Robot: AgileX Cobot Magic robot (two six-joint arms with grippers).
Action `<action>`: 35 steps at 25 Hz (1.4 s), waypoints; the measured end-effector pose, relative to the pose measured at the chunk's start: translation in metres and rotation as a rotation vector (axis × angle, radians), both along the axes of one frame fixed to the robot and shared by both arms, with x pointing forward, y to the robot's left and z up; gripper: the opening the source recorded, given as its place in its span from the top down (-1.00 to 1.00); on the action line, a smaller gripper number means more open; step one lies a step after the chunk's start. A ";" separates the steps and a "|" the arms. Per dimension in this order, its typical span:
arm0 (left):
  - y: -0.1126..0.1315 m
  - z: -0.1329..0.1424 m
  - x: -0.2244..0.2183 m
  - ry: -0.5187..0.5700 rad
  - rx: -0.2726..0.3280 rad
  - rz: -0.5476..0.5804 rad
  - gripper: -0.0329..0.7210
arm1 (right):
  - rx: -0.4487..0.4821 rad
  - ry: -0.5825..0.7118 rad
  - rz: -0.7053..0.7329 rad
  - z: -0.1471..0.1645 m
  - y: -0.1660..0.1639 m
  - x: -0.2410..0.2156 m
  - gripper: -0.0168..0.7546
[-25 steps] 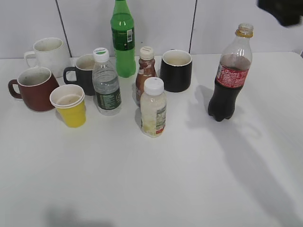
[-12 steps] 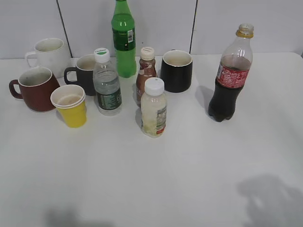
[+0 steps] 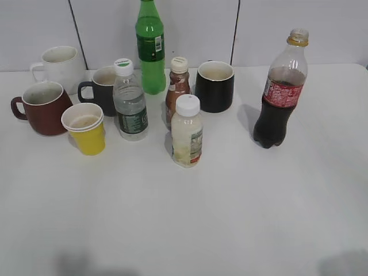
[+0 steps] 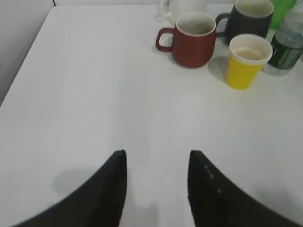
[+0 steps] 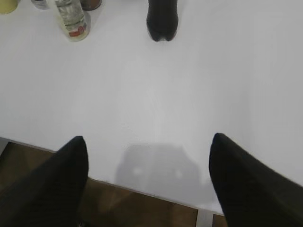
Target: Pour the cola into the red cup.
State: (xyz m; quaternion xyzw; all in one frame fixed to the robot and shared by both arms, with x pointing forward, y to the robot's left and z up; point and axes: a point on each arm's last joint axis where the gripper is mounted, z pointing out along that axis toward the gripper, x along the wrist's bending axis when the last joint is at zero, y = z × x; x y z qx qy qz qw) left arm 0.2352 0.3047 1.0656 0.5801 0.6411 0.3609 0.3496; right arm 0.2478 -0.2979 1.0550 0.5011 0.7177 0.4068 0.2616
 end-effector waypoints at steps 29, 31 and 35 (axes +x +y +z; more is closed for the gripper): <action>-0.003 -0.003 -0.006 -0.096 -0.016 -0.010 0.28 | 0.062 -0.111 -0.239 0.001 -0.003 -0.015 -0.58; -0.003 -0.003 -0.006 -0.096 -0.016 -0.010 0.28 | 0.063 -0.111 -0.238 0.001 -0.003 -0.015 -0.58; -0.003 -0.003 -0.006 -0.096 -0.015 -0.009 0.28 | 0.063 -0.111 -0.238 0.001 -0.003 -0.015 -0.58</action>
